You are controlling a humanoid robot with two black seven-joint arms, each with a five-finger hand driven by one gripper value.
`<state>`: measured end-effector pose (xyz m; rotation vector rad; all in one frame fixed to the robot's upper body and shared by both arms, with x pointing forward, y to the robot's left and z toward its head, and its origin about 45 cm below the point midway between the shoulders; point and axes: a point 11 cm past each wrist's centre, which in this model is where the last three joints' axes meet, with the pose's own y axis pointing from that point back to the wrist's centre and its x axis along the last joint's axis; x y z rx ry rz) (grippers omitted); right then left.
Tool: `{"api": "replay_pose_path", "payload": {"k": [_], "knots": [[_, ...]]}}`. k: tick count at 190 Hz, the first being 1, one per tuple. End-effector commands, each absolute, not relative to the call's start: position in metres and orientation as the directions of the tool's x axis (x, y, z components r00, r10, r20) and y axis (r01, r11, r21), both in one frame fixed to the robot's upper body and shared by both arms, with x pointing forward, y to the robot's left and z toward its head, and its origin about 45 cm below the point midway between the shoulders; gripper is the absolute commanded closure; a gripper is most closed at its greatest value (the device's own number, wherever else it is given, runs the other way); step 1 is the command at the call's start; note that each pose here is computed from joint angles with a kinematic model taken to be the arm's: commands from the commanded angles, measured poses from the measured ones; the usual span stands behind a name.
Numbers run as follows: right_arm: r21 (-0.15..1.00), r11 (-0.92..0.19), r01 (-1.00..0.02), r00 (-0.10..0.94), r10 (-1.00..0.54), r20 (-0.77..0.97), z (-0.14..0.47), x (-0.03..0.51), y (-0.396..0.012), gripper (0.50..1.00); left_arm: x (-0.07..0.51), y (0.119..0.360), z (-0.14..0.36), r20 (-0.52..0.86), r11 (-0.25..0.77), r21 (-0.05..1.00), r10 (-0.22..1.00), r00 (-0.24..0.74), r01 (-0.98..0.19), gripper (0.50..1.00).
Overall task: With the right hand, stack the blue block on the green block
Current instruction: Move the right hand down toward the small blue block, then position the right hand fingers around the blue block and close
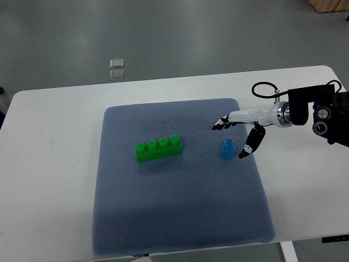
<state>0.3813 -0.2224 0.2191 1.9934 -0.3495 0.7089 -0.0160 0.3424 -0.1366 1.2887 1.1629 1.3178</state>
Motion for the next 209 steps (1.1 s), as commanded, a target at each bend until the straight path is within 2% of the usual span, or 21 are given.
{"api": "replay_pose_path", "payload": {"k": [1,87,108,209], "knots": [[0.721,-0.466,-0.513,0.796,0.055,0.603,0.213,0.381,-0.221,0.589,-0.016,0.342,-0.137,0.124,-0.124,0.992,0.992,-0.022,-0.001,0.500],[0.727,-0.446,-0.522,0.800,0.039,0.598,0.207,0.384,-0.202,0.591,-0.016,0.342,-0.137,0.124,-0.124,0.992,0.992,-0.022,-0.001,0.500],[0.738,-0.408,-0.538,0.801,0.027,0.598,0.204,0.388,-0.207,0.593,-0.016,0.342,-0.137,0.124,-0.124,0.992,0.992,-0.021,-0.001,0.500],[0.742,-0.367,-0.561,0.799,-0.006,0.602,0.195,0.389,-0.210,0.597,-0.016,0.342,-0.137,0.124,-0.124,0.992,0.992,-0.022,-0.001,0.500]]}}
